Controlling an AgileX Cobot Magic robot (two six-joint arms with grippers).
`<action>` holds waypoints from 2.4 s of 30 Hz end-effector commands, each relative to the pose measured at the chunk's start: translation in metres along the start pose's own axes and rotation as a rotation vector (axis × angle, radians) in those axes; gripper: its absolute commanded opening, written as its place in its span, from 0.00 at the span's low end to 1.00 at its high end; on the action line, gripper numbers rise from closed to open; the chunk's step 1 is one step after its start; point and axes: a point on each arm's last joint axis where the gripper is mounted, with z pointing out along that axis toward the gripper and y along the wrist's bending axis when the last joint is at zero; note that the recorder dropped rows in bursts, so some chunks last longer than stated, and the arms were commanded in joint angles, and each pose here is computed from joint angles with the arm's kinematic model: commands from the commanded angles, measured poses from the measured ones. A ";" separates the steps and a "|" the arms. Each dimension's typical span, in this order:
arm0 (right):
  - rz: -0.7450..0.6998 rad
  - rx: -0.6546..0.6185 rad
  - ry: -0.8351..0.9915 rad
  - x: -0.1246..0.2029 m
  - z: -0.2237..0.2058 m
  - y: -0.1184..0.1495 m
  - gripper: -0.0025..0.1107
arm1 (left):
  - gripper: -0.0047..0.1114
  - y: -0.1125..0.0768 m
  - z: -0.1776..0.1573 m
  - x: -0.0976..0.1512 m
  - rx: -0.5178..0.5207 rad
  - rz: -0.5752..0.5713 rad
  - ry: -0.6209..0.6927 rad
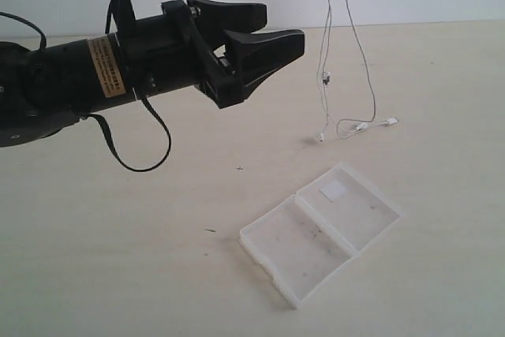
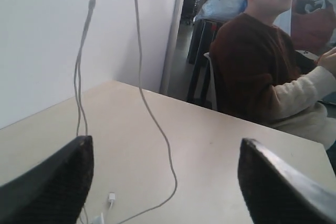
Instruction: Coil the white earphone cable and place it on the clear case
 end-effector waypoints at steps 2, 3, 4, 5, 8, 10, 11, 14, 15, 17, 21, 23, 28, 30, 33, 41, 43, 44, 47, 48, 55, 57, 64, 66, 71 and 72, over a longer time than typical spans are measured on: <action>-0.020 0.002 -0.012 -0.004 -0.004 0.000 0.02 | 0.67 0.001 0.002 0.002 -0.021 -0.001 0.031; -0.020 0.002 -0.012 -0.004 -0.004 0.000 0.02 | 0.67 0.002 0.002 0.002 -0.023 -0.001 0.033; -0.020 0.002 -0.012 -0.004 -0.004 0.000 0.02 | 0.67 0.002 0.002 0.002 -0.023 -0.001 0.033; -0.020 0.001 -0.011 -0.004 -0.004 0.001 0.02 | 0.67 0.002 0.002 0.002 -0.023 -0.001 0.033; -0.020 -0.004 -0.006 -0.004 -0.004 0.001 0.02 | 0.67 0.002 0.002 0.002 -0.023 0.000 0.032; -0.020 -0.005 -0.004 -0.004 -0.004 0.001 0.02 | 0.66 0.002 0.002 0.002 -0.023 0.000 0.032; -0.019 -0.005 -0.004 -0.004 -0.004 0.001 0.02 | 0.66 0.001 0.002 0.002 -0.021 0.001 0.033; -0.019 -0.005 -0.004 -0.004 -0.004 0.001 0.02 | 0.66 0.001 0.002 0.002 -0.021 0.001 0.033; -0.019 -0.005 -0.004 -0.004 -0.004 0.001 0.02 | 0.66 0.001 0.002 0.002 -0.021 0.001 0.033; -0.020 -0.005 -0.004 -0.004 -0.004 0.001 0.02 | 0.66 0.001 0.002 0.002 -0.021 0.001 0.033; -0.020 -0.005 -0.004 -0.004 -0.004 0.001 0.02 | 0.66 0.001 0.002 0.002 -0.021 0.001 0.033; -0.020 -0.006 -0.003 -0.003 -0.004 0.001 0.02 | 0.66 0.001 0.002 0.002 -0.021 0.001 0.033; -0.017 -0.006 -0.003 -0.004 -0.004 0.001 0.02 | 0.66 0.001 0.002 0.002 -0.021 0.001 0.033; -0.017 -0.006 -0.003 -0.004 -0.004 0.001 0.02 | 0.66 0.001 0.002 0.002 -0.021 0.001 0.033; -0.017 -0.006 -0.003 -0.004 -0.004 0.001 0.02 | 0.66 0.001 0.002 0.002 -0.021 0.001 0.033; -0.014 0.004 -0.016 -0.005 -0.004 0.000 0.02 | 0.73 0.004 0.002 0.000 -0.045 -0.020 0.012; -0.011 0.014 -0.027 -0.006 -0.004 -0.001 0.02 | 0.78 0.005 0.002 -0.001 -0.055 -0.028 0.004; -0.010 0.016 -0.031 -0.006 -0.004 -0.001 0.02 | 0.80 0.005 0.002 -0.001 -0.056 -0.029 0.003; -0.004 0.019 -0.038 -0.007 -0.004 -0.001 0.02 | 0.84 0.004 0.003 -0.003 -0.047 -0.008 0.001; -0.004 0.021 -0.040 -0.007 -0.004 -0.001 0.02 | 0.84 0.004 0.004 -0.004 -0.039 0.001 0.002; 0.012 0.028 -0.058 -0.008 -0.004 -0.002 0.02 | 0.84 -0.009 0.021 -0.012 -0.004 0.058 0.006; 0.014 0.029 -0.060 -0.009 -0.004 -0.002 0.02 | 0.84 -0.010 0.030 -0.012 -0.011 0.063 0.012; 0.014 0.024 -0.054 -0.008 -0.004 -0.002 0.02 | 0.84 0.004 0.057 -0.008 -0.051 0.006 -0.033; 0.014 0.024 -0.054 -0.008 -0.004 -0.002 0.02 | 0.84 0.009 0.063 -0.005 -0.059 -0.001 -0.038; 0.014 0.024 -0.054 -0.008 -0.004 -0.002 0.02 | 0.84 0.022 0.077 0.004 -0.091 0.028 0.001; 0.014 0.024 -0.054 -0.008 -0.004 -0.002 0.02 | 0.84 0.024 0.080 0.006 -0.091 0.027 0.003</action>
